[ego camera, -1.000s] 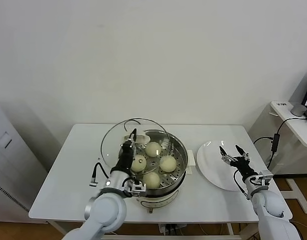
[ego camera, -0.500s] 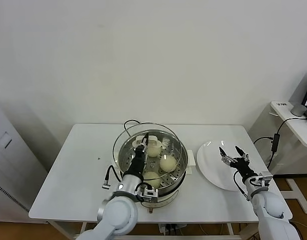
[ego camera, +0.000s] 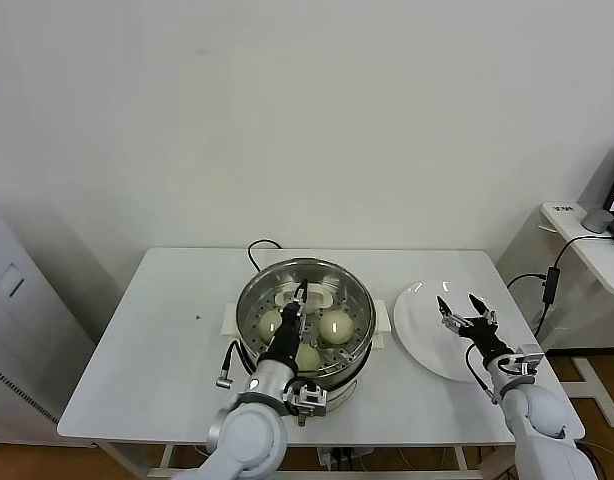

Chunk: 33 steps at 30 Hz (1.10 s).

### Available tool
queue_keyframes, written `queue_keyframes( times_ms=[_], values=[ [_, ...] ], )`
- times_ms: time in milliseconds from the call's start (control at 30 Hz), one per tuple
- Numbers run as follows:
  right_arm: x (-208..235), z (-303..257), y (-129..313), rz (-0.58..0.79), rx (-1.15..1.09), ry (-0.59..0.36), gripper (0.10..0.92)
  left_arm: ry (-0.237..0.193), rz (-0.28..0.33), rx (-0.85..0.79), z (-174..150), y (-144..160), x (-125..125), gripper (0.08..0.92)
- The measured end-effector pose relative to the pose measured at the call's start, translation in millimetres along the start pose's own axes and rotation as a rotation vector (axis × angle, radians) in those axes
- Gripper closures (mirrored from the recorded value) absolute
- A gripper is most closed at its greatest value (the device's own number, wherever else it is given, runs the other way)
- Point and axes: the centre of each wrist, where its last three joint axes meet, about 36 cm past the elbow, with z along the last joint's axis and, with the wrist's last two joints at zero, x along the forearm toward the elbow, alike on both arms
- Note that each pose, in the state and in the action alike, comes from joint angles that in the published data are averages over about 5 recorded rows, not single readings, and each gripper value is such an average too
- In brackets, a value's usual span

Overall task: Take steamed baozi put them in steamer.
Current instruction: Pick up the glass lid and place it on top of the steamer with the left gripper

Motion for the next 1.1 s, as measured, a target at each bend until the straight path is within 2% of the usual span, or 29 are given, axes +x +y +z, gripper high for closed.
queue_keyframes(
  times_ms=[633, 1100],
  values=[
    [4.5, 3.0, -2.6, 0.0, 0.001, 0.004, 0.2, 0.005, 0.012, 0.008, -6.9, -11.4, -2.8, 0.895],
    [4.7, 6.0, -0.3, -0.005, -0.005, 0.004, 0.2, 0.037, 0.005, 0.019, -7.4, -20.9, 2.4, 0.877]
  ],
)
